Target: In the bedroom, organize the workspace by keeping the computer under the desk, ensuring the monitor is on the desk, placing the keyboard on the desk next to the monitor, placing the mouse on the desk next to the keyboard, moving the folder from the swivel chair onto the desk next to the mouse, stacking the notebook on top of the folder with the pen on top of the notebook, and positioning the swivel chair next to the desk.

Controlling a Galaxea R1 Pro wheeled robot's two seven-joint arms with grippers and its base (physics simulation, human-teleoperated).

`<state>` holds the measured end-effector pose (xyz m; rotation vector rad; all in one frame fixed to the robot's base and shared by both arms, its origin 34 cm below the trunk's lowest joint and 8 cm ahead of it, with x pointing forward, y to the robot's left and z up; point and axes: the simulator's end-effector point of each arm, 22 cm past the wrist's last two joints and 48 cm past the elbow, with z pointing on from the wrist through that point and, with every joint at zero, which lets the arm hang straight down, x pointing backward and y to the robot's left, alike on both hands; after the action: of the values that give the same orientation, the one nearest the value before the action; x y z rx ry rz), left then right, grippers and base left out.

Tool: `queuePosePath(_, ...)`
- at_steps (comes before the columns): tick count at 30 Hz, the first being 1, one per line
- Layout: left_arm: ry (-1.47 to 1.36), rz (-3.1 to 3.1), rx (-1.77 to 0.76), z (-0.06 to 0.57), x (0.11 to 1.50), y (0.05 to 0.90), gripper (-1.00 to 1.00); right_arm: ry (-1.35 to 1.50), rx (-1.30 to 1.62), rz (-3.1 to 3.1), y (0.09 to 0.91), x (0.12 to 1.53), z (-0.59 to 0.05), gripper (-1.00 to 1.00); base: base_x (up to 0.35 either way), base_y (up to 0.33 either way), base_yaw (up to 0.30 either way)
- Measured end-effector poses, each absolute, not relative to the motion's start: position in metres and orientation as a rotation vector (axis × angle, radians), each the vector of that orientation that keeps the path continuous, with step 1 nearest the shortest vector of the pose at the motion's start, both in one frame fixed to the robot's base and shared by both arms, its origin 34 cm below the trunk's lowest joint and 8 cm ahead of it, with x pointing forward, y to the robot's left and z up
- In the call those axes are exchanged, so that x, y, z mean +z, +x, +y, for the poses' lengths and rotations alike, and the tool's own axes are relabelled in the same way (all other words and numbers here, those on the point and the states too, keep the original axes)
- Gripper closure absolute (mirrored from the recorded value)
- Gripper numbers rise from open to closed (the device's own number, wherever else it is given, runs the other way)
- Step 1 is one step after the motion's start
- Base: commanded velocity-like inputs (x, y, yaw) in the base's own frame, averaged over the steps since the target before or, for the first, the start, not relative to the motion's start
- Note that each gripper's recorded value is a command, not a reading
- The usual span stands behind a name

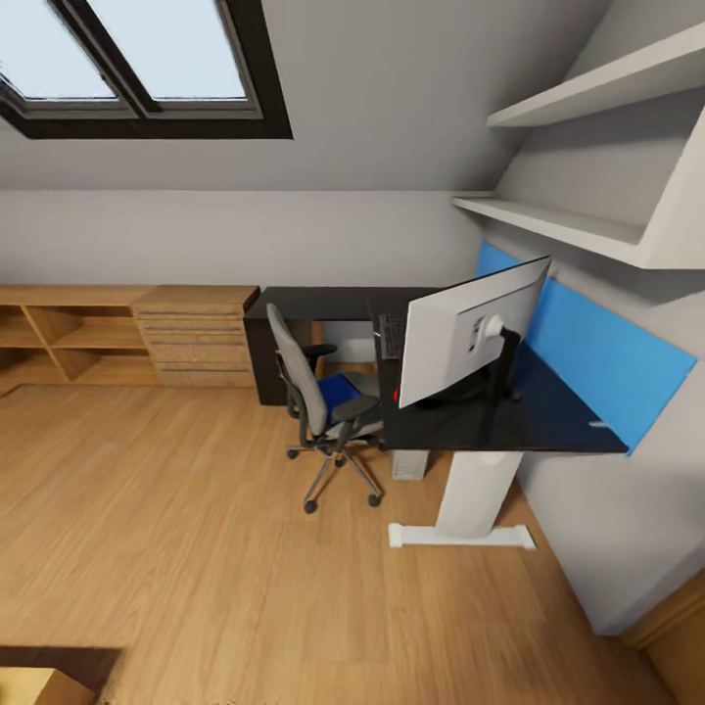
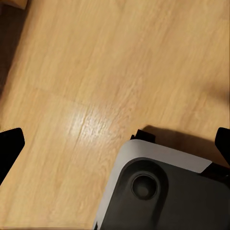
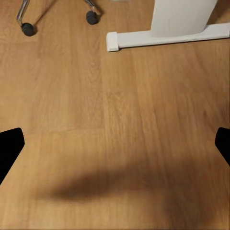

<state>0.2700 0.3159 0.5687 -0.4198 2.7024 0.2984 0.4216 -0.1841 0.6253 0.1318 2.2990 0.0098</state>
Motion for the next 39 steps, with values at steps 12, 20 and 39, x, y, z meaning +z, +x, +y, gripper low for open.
queuePosePath(12,-0.419,2.702,0.298,0.316,0.569,0.270,-1.00,0.129,0.009,2.300,0.421,0.625,-0.187,-1.00,0.000,0.206,0.039)
queuePosePath(20,-0.418,2.702,0.298,0.316,0.569,0.270,-1.00,0.129,0.009,2.300,0.421,0.625,-0.188,-1.00,0.000,0.040,0.001)
queuePosePath(39,-0.417,2.701,0.295,0.315,0.569,0.271,-1.00,0.041,0.051,2.292,0.423,0.627,-0.173,-1.00,0.005,0.164,0.000)
